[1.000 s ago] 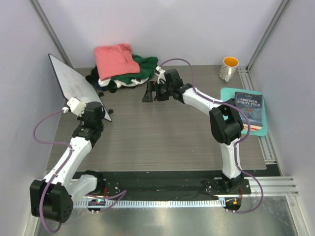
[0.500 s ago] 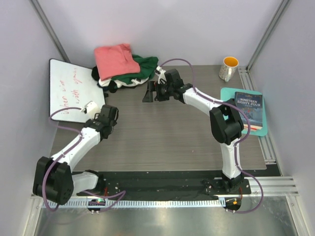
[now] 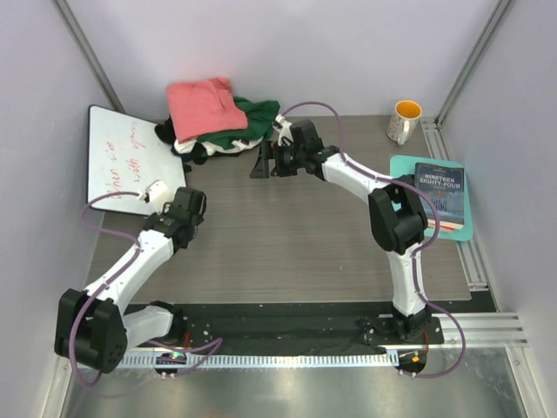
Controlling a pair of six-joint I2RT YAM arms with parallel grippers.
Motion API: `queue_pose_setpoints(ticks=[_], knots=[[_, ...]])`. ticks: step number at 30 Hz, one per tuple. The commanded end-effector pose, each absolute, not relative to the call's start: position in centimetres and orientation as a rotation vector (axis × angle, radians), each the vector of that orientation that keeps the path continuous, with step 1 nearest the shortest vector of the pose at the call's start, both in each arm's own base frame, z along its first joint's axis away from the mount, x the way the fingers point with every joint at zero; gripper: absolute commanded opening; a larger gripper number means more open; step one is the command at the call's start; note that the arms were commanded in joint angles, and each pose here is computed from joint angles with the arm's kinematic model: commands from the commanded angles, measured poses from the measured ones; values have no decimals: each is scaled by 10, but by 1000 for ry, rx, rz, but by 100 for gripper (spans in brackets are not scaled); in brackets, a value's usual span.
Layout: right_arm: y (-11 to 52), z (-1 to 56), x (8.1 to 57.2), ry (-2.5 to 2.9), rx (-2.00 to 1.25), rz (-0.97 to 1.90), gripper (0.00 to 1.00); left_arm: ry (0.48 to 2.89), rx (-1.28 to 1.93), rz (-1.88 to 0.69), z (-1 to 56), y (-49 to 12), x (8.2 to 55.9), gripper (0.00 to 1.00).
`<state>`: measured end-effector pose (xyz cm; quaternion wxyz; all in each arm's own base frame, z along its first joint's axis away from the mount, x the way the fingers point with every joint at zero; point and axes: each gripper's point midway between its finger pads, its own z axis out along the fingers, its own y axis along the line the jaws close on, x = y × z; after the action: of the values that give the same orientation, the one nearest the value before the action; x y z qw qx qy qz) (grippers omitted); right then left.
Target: Fold and stack the t-shirts
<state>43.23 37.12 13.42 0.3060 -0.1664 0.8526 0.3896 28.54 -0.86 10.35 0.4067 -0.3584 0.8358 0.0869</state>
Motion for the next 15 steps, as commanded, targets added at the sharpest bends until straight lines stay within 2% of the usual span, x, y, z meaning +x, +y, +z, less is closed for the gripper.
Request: queue_pose_setpoints(ticks=[1, 10, 15], knots=[[412, 147, 427, 2216, -560, 1109, 96, 2025, -882, 169, 138, -9, 291, 64], [471, 148, 406, 2174, -675, 1211, 96, 1905, -876, 154, 197, 0, 294, 65], [503, 134, 382, 2162, -758, 1283, 96, 1906, -866, 206, 208, 5, 293, 65]])
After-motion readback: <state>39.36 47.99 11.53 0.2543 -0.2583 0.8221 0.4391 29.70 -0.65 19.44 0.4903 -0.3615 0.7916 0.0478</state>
